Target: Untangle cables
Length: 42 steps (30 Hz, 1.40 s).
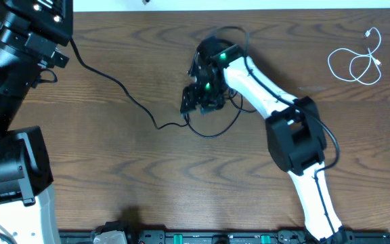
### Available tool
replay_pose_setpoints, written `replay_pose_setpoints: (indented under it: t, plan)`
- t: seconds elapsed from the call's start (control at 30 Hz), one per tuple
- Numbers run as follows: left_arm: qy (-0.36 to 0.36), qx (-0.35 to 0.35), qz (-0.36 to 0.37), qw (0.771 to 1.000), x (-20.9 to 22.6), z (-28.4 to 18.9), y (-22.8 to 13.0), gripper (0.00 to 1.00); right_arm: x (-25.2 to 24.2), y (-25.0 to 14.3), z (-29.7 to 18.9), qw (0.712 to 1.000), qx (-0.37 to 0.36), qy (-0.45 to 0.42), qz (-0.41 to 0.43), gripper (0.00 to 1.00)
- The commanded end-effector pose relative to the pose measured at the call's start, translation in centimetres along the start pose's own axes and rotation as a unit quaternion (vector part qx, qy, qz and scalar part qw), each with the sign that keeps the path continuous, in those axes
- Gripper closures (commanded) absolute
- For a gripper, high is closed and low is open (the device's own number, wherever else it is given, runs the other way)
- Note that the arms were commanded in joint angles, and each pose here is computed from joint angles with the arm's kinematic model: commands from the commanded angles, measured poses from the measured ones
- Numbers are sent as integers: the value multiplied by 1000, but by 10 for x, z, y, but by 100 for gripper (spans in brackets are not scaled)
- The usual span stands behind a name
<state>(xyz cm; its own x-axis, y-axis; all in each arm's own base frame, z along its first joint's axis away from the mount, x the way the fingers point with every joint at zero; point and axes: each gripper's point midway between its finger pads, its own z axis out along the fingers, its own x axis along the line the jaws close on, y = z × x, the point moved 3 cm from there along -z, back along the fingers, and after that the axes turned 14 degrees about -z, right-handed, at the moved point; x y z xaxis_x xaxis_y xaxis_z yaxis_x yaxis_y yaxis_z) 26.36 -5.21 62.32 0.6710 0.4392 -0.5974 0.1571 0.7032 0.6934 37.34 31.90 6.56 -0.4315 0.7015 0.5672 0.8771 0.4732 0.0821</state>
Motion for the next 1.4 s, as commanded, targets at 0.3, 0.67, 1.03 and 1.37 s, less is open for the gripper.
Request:
replay_pose_setpoints:
  t: [0.3, 0.67, 1.03, 1.37]
  plan:
    - [-23, 31, 23, 999, -12, -2, -8, 93, 28, -20, 43, 998, 54, 18, 6, 36]
    - [-2, 51, 26, 998, -1, -2, -16, 93, 19, -19, 39, 999, 53, 1, 12, 99]
    - [48, 82, 16, 995, 24, -5, -31, 93, -5, -7, -34, 998, -7, -69, -7, 99]
    - [100, 116, -10, 988, 55, -8, -48, 93, 10, -10, -129, 990, -89, -102, -41, 99]
